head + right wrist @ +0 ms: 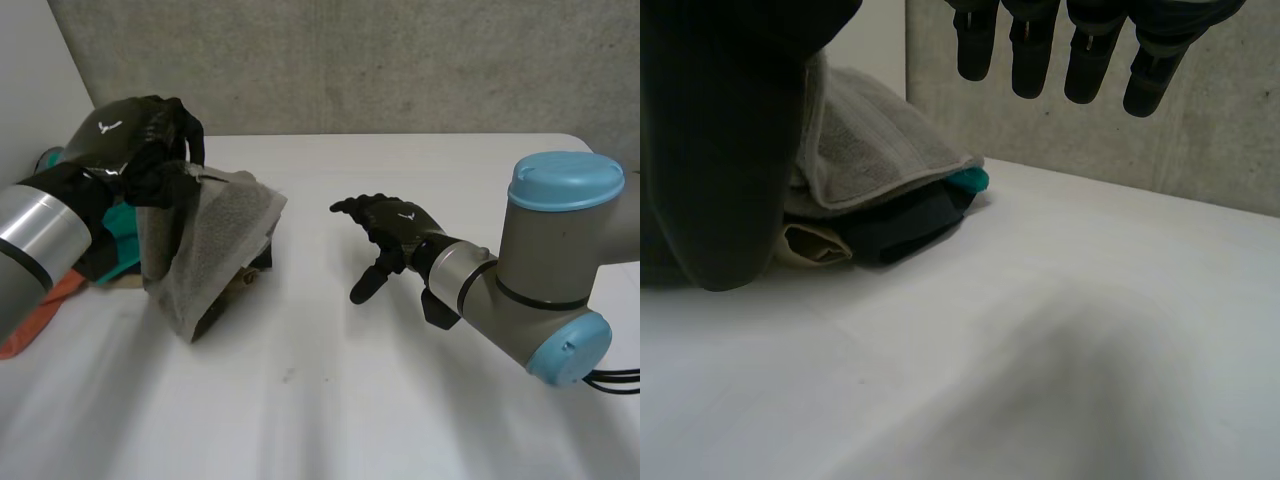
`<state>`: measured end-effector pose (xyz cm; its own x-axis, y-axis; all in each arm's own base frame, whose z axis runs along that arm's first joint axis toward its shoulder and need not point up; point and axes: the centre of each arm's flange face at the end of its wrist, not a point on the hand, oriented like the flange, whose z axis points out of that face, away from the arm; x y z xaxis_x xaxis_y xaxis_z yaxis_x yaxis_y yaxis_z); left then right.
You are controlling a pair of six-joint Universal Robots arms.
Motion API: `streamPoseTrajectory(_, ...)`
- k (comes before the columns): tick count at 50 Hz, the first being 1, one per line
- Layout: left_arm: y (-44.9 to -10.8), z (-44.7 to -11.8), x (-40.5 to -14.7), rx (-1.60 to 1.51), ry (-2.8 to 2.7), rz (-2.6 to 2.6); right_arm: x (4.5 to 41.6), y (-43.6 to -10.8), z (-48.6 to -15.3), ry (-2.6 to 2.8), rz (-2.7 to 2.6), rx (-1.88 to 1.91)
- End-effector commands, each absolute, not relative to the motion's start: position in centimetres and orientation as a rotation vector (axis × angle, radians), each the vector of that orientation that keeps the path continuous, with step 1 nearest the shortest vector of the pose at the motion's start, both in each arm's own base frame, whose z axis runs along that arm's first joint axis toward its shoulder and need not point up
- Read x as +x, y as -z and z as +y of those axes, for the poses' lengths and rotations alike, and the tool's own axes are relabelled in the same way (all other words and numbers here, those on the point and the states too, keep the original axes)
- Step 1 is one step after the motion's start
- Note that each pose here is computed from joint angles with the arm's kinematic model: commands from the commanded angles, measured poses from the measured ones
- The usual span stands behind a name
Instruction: Fold the laundry.
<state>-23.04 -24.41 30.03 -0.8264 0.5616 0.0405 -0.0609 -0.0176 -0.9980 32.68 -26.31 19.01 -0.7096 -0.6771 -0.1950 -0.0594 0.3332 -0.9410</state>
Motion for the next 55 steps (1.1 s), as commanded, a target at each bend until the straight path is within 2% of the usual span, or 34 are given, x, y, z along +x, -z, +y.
streamPoseTrajectory(1, -32.8, -23.1, -22.7, -0.512, -1.911, -1.78, 34.3, -18.1, -27.8, 1.326, 1.958, -0.568)
streamPoseTrajectory(9, -36.2, -19.8, -22.8, -0.505, -1.914, -1.685, 39.4, -16.6, -27.7, 1.182, 1.813, -0.419)
streamPoseTrajectory(16, -38.1, -16.8, -22.6, -0.502, -1.931, -1.59, 44.6, -15.7, -25.7, 1.067, 1.649, -0.348)
streamPoseTrajectory(23, -38.9, -15.0, -22.3, -0.502, -1.935, -1.535, 45.9, -16.6, -26.2, 1.128, 1.568, -0.308)
streamPoseTrajectory(26, -38.8, -15.4, -22.0, -0.483, -1.946, -1.545, 44.7, -17.3, -27.8, 1.187, 1.576, -0.306)
streamPoseTrajectory(30, -38.7, -17.3, -21.2, -0.435, -1.99, -1.572, 41.0, -20.4, -30.8, 1.394, 1.602, -0.339)
streamPoseTrajectory(34, -38.5, -19.4, -20.4, -0.385, -2.027, -1.583, 35.4, -26.9, -32.6, 1.774, 1.564, -0.461)
streamPoseTrajectory(35, -38.5, -19.8, -20.3, -0.373, -2.033, -1.582, 34.6, -27.9, -32.6, 1.823, 1.557, -0.48)
streamPoseTrajectory(36, -38.2, -20.6, -20.2, -0.348, -2.032, -1.589, 32.8, -30.5, -32.2, 1.925, 1.52, -0.527)
streamPoseTrajectory(41, -36.5, -22.2, -21.1, -0.297, -1.969, -1.597, 29.5, -35.8, -29.5, 2.027, 1.441, -0.618)
streamPoseTrajectory(48, -33.0, -22.9, -23.6, -0.294, -1.873, -1.665, 26.1, -37.6, -27.0, 2.04, 1.512, -0.686)
streamPoseTrajectory(55, -27.7, -21.4, -28.4, -0.418, -1.673, -1.747, 23.9, -35.1, -25.7, 2.051, 1.702, -0.806)
